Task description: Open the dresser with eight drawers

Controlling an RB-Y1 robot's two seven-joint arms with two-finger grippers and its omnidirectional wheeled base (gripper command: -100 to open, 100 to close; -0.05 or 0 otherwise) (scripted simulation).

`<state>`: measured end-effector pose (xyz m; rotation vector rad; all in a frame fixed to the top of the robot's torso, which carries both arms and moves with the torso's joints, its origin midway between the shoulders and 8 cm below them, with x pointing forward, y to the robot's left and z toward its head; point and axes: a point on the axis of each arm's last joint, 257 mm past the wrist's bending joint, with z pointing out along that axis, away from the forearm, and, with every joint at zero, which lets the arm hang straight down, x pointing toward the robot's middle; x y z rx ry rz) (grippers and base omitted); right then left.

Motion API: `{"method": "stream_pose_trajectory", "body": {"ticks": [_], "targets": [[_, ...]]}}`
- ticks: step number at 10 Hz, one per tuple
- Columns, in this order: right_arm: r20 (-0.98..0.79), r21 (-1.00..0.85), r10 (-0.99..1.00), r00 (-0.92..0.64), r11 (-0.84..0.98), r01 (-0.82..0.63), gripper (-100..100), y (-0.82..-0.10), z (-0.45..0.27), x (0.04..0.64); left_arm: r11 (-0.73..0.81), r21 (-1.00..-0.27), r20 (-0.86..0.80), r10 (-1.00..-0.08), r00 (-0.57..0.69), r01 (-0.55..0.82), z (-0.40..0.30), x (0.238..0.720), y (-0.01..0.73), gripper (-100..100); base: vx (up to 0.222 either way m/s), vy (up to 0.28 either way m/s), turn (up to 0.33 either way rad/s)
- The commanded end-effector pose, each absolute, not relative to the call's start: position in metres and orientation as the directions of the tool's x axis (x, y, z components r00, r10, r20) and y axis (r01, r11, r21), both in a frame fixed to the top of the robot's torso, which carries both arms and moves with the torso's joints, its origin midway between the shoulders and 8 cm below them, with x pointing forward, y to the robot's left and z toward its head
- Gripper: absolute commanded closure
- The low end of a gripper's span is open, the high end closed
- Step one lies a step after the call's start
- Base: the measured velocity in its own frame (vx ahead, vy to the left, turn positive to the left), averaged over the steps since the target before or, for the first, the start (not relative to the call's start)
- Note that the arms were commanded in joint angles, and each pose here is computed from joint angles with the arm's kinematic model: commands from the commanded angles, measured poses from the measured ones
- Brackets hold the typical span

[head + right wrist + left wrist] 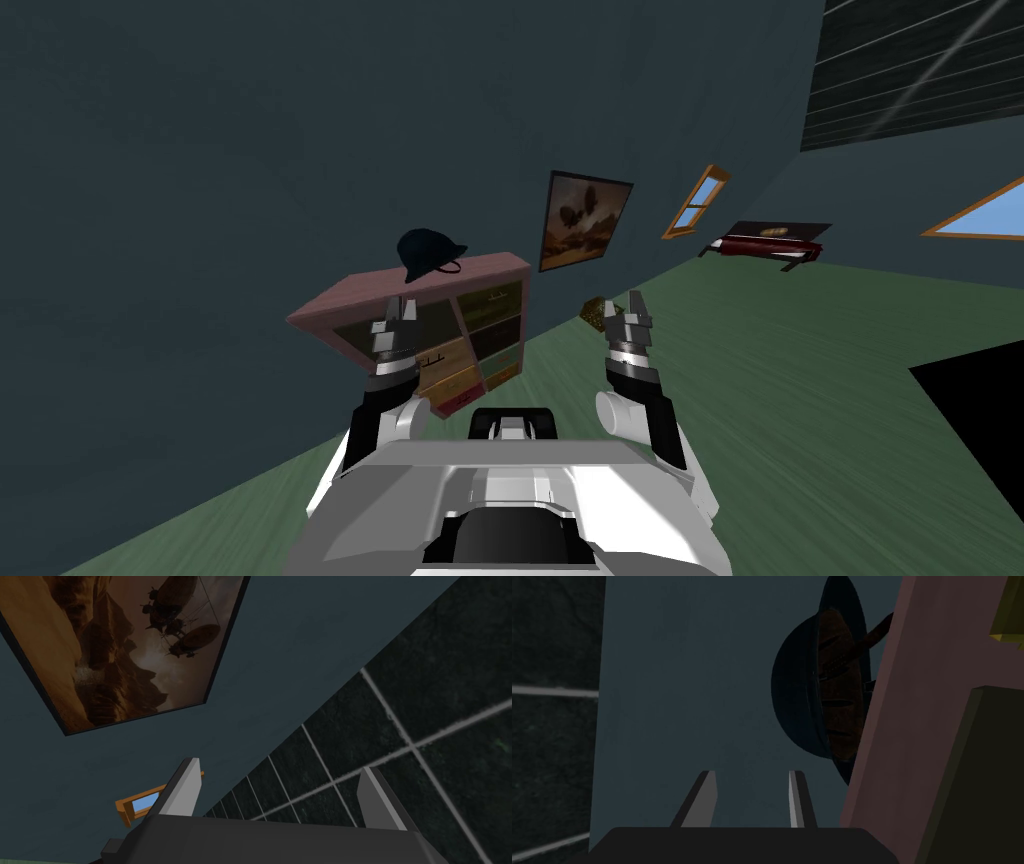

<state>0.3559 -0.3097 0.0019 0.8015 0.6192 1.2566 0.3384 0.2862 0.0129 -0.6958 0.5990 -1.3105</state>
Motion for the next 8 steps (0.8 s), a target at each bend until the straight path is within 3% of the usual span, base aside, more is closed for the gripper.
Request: {"method": "stream_pose_trajectory", "body": {"ticks": [1,2,3,8], "targets": [[0.02,0.808,0.977,0.214,0.11,-0.579,0,-0.31,0.002,0.356,0.115,-0.75,-0.008,-0.986,0.165,0.651,0.013,0.338,0.286,0,0.0,0.0,0.0],[0.02,0.808,0.977,0.214,0.11,-0.579,0,-0.31,0.002,0.356,0.115,-0.75,-0.008,-0.986,0.165,0.651,0.013,0.338,0.286,0,0.0,0.0,0.0],[0.02,0.808,0.977,0.214,0.11,-0.579,0,-0.31,0.002,0.356,0.132,-0.761,-0.05,-0.988,0.145,0.636,0.005,0.343,0.283,-100,0.013,-0.024,0.013],[0.02,0.808,0.977,0.214,0.11,-0.579,0,-0.31,0.002,0.356,0.174,-0.808,-0.129,-0.984,0.119,0.563,-0.035,0.362,0.285,-100,0.024,-0.066,0.02]]}}
